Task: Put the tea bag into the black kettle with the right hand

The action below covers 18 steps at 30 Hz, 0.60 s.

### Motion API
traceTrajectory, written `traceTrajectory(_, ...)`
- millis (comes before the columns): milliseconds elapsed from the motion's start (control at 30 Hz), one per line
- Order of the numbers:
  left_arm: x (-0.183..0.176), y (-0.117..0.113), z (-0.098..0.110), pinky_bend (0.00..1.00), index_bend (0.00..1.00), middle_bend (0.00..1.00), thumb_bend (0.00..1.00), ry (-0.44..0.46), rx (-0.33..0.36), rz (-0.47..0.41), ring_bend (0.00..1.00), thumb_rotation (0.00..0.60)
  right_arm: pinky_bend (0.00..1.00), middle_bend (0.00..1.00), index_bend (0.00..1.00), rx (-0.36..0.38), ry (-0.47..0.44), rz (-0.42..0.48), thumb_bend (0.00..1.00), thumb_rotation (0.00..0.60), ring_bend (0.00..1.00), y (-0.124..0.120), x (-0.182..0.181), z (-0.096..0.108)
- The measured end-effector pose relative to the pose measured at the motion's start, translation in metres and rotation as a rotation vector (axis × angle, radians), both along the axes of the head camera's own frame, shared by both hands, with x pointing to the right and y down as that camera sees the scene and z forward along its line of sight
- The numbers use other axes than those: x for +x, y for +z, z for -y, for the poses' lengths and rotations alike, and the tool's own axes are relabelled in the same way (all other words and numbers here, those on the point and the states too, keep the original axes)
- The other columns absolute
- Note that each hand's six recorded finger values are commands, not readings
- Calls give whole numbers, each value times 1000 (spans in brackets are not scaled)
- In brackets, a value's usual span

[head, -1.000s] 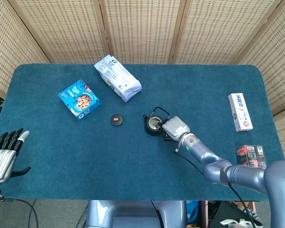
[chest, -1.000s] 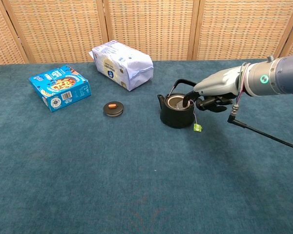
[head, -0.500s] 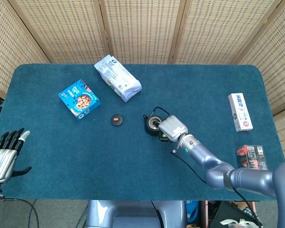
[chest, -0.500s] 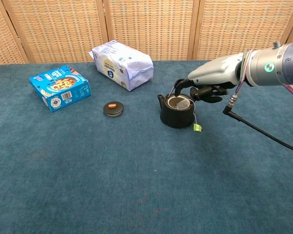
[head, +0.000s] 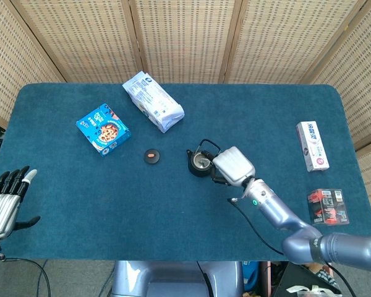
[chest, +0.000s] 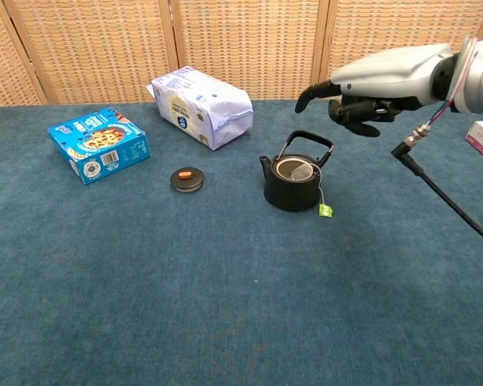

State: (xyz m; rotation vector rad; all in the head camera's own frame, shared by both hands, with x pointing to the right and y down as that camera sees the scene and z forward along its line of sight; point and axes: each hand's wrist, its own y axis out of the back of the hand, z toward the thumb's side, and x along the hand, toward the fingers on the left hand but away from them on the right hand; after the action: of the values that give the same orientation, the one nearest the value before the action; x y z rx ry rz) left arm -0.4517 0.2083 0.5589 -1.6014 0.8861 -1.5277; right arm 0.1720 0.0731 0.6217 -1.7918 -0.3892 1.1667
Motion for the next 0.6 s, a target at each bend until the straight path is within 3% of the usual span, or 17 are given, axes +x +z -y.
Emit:
traceTrajectory(267, -2, -3, 0, 0, 0, 0, 72, -14, 14, -4, 0, 600, 593, 591, 163, 93, 147, 80, 599, 0, 570, -24, 43, -5)
traceTrajectory(400, -2, -4, -1, 0, 0, 0, 71, -21, 25, -12, 0, 600, 519, 437, 125, 127, 207, 98, 468, 0, 422, -31, 62, -9)
traceTrajectory(600, -3, -5, -3, 0, 0, 0, 71, -38, 39, -21, 0, 600, 272, 184, 26, 162, 334, 75, 340, 0, 156, -35, 103, -24)
